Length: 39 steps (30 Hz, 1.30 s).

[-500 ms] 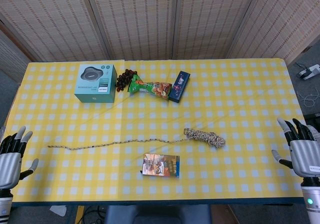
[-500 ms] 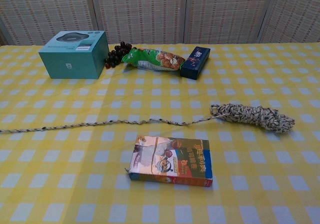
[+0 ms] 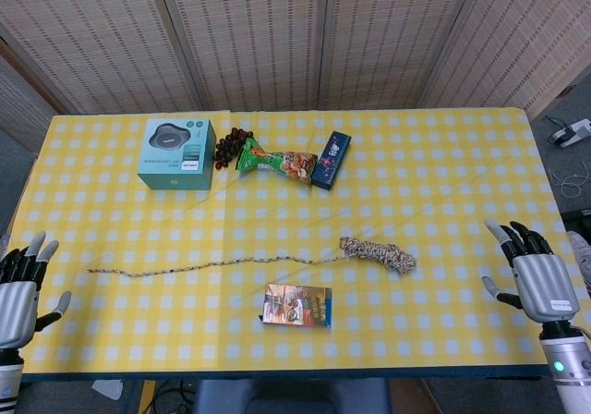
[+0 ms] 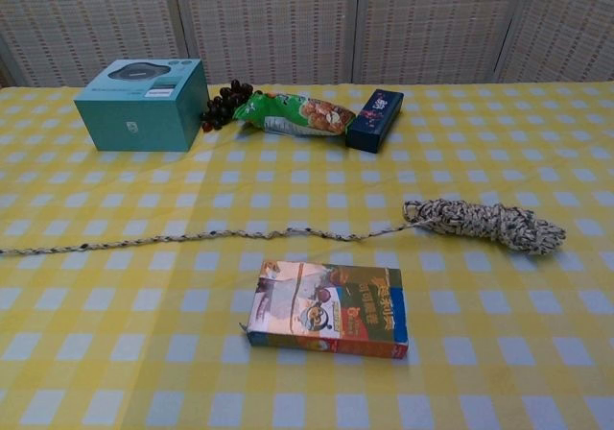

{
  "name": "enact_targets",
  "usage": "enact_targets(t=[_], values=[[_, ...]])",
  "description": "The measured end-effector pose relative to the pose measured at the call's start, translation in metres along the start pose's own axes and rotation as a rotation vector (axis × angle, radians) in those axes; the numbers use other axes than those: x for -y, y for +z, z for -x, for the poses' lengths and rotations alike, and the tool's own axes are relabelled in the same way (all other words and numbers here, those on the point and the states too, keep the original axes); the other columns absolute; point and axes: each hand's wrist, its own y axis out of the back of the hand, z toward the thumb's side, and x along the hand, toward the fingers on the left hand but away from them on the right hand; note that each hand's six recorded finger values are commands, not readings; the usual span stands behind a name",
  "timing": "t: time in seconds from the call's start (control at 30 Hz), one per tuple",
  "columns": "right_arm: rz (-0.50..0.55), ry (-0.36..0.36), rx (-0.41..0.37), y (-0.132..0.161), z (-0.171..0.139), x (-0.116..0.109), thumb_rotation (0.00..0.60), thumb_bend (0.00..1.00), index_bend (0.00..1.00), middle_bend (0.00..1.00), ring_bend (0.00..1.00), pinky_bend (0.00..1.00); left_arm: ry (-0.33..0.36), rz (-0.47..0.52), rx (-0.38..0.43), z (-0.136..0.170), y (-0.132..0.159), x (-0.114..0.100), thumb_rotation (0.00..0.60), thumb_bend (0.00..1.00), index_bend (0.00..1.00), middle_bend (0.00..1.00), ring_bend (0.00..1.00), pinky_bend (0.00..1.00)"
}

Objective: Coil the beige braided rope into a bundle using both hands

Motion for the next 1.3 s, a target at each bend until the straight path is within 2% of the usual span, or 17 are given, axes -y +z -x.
enact_targets(t=[0.17,0.4,0.53,0.83,1.3], values=[[0.0,0.044,-0.064,0.019,0.019,0.008,0.6,0.24,0.17,0.24,0.15,0.22,0.0,0.003,0.018,-0.002,0.004,0.0,0.6,0.34,0.12,0.03,0.1,0.05],[-0.021,0.136,-0.137,0.052,0.048,0.034,0.6,0.24,0.18,0.25,0.15,0.23,-0.004,0.006,0.017,0.001,0.002,-0.001,0.6,0.34,0.13,0.03,0.1,0.05],[-0.004,0.186,-0.152,0.069,0.062,0.053,0.6,0.24,0.19,0.26,0.16,0.24,-0.012,0.004,0.017,0.003,0.001,0.001,0.6,0.34,0.13,0.03,0.1,0.05],[0.025,0.245,-0.162,0.093,0.088,0.087,0.6,0.24,0.25,0.27,0.17,0.24,-0.022,0.009,0.023,0.003,0.001,0.004,0.6,0.34,0.14,0.03,0.1,0.05],[-0.03,0.321,-0.166,0.116,0.11,0.125,0.6,0.26,0.3,0.28,0.17,0.24,-0.037,0.012,0.027,0.003,0.0,0.009,0.6,0.34,0.14,0.03,0.1,0.05]])
